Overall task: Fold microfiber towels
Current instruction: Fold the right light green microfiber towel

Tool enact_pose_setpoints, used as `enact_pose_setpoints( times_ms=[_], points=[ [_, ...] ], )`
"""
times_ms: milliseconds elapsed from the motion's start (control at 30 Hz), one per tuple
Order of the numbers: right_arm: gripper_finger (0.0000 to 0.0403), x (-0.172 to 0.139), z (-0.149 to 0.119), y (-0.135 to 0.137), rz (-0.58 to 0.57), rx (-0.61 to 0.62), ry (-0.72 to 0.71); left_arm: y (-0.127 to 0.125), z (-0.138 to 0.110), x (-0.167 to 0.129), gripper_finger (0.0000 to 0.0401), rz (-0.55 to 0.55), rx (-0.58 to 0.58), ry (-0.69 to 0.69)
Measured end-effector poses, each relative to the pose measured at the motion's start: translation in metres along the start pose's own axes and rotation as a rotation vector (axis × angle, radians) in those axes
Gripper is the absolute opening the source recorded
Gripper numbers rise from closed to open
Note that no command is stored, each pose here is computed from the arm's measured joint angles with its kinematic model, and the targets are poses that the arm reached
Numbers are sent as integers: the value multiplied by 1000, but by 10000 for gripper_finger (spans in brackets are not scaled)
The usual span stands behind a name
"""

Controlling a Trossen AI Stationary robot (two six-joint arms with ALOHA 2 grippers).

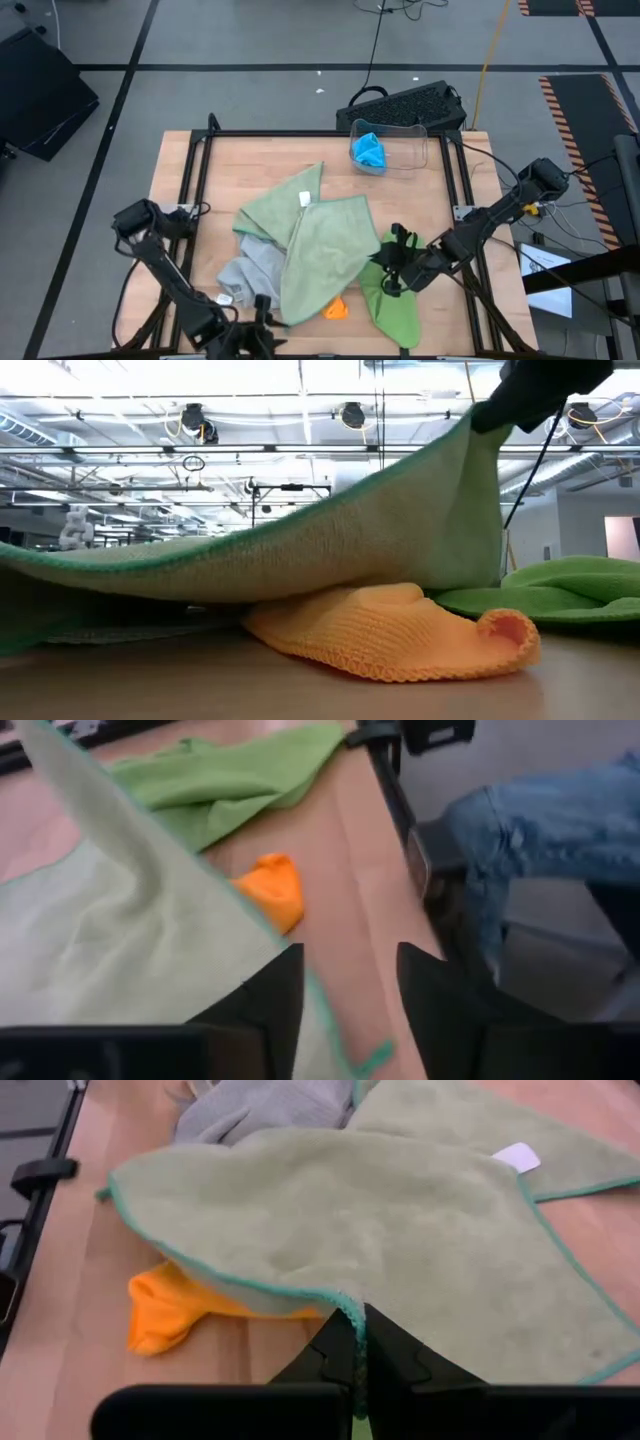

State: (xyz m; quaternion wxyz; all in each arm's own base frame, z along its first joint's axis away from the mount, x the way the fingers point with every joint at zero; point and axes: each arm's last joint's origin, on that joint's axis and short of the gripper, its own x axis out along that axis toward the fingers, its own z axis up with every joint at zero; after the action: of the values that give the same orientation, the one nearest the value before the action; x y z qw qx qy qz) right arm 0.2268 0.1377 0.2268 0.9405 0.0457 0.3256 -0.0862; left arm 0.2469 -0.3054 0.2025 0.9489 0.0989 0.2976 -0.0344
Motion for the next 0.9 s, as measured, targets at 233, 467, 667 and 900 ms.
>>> enact_pose_setpoints(
  times_ms=[233, 467, 667, 900],
  points=[
    [2, 5, 4, -8, -47, 20, -11, -8, -28, 29, 141, 88, -150, 59],
    [2, 6, 5, -10, -57, 13, -9, -22, -45, 32, 218, 90, -224, 79],
    [2, 7, 2, -11, -61, 12, -7, -24, -56, 24, 268, 127, -319, 124],
    [2, 11, -8, -14, -68, 38, 6, -20, -72, 44, 251, 158, -412, 224]
  ],
)
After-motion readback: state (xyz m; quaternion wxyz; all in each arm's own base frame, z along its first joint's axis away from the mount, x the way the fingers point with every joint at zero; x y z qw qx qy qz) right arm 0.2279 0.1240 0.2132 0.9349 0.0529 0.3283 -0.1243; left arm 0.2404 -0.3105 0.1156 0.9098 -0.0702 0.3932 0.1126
